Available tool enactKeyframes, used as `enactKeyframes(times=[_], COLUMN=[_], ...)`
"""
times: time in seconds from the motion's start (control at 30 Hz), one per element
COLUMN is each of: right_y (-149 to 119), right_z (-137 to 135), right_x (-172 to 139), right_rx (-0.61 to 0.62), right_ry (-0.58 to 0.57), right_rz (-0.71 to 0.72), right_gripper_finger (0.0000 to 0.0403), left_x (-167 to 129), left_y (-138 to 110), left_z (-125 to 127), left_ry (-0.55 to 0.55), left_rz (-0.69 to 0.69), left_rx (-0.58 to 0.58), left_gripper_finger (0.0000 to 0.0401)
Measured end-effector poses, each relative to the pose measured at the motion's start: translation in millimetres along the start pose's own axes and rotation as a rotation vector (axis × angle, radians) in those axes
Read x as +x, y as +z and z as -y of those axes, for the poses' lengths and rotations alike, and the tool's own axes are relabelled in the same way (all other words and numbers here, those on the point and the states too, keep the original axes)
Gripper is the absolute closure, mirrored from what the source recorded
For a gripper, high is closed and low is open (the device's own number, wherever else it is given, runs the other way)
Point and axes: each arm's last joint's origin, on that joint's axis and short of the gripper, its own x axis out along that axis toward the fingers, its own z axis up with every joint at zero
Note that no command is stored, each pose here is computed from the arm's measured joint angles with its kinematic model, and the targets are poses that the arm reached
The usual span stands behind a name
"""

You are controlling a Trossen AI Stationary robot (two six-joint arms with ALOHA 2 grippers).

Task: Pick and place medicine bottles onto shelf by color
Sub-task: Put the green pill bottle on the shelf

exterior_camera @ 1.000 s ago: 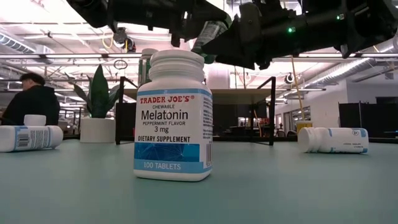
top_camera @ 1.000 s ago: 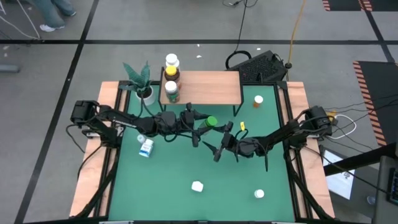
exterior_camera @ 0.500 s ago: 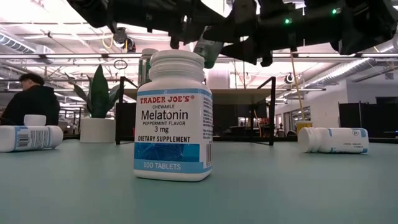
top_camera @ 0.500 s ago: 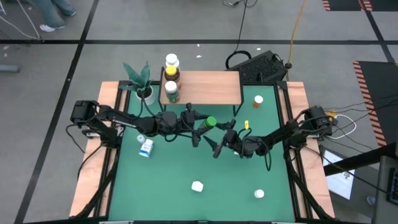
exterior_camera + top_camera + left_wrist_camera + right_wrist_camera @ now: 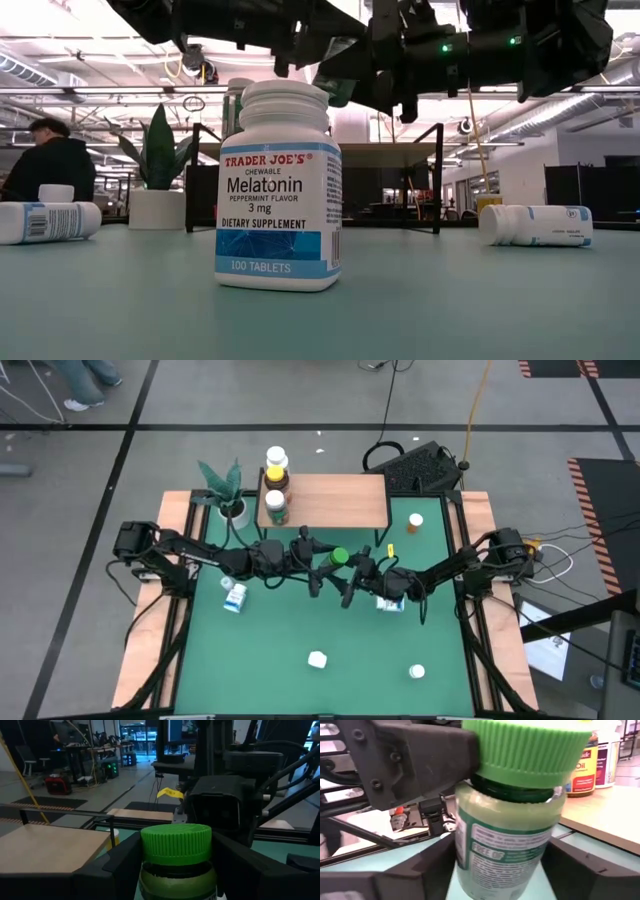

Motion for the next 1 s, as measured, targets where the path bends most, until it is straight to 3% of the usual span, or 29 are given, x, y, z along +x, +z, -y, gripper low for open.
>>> enactKeyframes(times=[0.17,0.47,0.6,0.9,1.0], right_y=[-0.2,-6.5,-5.1,-2.3,-4.4], right_z=[-1.7,1.5,10.3,15.4,11.9], right_x=[0.1,-11.7,-22.1,-37.4,-36.9], right_rx=[-0.009,-0.046,-0.046,0.026,0.018], right_ry=[0.072,0.25,0.422,0.915,1.009], right_rz=[-0.009,-0.066,-0.107,-0.212,-0.239], right_gripper_finger=[0.0205,0.0191,0.0191,0.0191,0.0191], left_x=[0.0,-1.5,-3.4,-6.3,-6.8], left_y=[-0.8,-4.1,-3.9,-0.3,-0.5], left_z=[0.8,9.6,14.6,18.7,18.6], left_ry=[-0.023,-0.092,-0.165,-0.5,-0.576], left_rz=[-0.008,-0.041,-0.05,-0.023,-0.021], left_rx=[0.009,0.003,0.019,0.003,0.002], left_gripper_finger=[0.0178,0.0177,0.0159,0.0092,0.0079])
